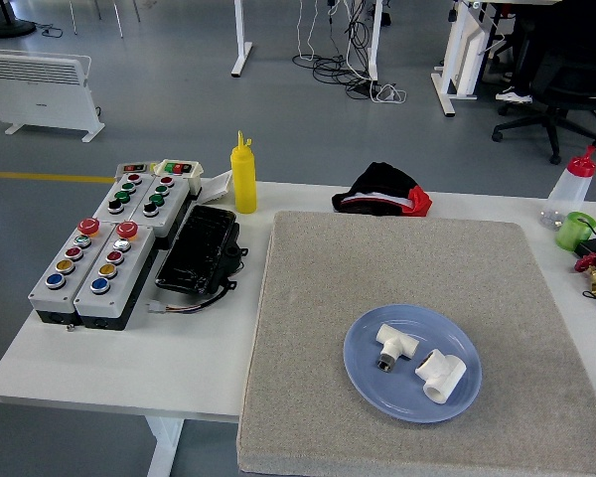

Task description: Pick pipe place plate twice

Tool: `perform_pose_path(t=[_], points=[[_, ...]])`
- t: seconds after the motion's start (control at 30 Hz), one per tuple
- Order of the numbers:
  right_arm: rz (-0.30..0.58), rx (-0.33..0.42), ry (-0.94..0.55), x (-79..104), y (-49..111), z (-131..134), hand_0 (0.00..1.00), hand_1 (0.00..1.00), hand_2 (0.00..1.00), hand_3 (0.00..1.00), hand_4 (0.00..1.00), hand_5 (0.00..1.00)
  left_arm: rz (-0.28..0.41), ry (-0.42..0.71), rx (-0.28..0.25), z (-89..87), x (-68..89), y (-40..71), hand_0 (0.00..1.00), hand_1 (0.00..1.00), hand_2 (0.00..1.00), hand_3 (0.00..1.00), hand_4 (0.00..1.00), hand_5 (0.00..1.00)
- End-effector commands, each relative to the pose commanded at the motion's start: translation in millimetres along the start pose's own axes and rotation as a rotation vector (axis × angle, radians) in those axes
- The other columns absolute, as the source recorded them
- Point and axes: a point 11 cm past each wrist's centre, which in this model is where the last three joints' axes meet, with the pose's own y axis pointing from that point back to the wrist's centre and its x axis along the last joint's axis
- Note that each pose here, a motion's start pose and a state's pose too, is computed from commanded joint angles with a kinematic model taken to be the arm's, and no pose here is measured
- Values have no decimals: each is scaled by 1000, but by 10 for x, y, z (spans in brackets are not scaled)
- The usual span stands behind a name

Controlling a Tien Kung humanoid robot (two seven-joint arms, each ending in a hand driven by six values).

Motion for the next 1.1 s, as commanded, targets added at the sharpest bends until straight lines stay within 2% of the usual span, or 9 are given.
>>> perform_pose_path(t=[0.13, 0.17, 0.53, 0.57, 0.73, 0.77, 0.93, 0.97, 1.1], points=[[-46, 15, -2, -64, 6, -41, 290, 295, 367, 878, 758, 915, -1, 0, 1, -4, -3, -1, 604, 597, 705, 730, 543, 998], [-56, 20, 1, -75, 4, -64, 166, 139, 250, 826, 771, 998, -2, -1, 1, -6, -3, -1, 603, 597, 704, 728, 543, 998], [-40, -2, 4, -16, -18, -46, 159, 131, 244, 824, 756, 998, 5, -3, 11, -57, 29, -20, 603, 597, 703, 726, 542, 998], [-39, -5, 1, -16, -15, -32, 331, 321, 389, 828, 750, 991, 8, -1, 13, -68, 41, -24, 603, 593, 698, 724, 542, 998], [-26, -7, -23, 10, 2, -4, 331, 321, 389, 828, 750, 991, 16, 3, 17, -101, 71, -38, 603, 593, 698, 724, 542, 998], [-28, -8, -27, 9, 5, 0, 577, 594, 615, 833, 738, 992, 18, 5, 19, -108, 77, -40, 604, 590, 696, 718, 542, 998], [-37, -9, -41, -13, -5, 6, 577, 594, 615, 833, 738, 992, 23, 7, 19, -94, 76, -34, 604, 590, 696, 718, 542, 998], [-39, -8, -41, -19, -9, 4, 724, 701, 777, 837, 726, 993, 22, 7, 19, -88, 71, -31, 605, 591, 696, 720, 542, 998], [-46, -3, -42, -36, -19, -17, 724, 701, 777, 837, 726, 993, 17, 9, 16, -70, 50, -22, 605, 591, 696, 720, 542, 998]])
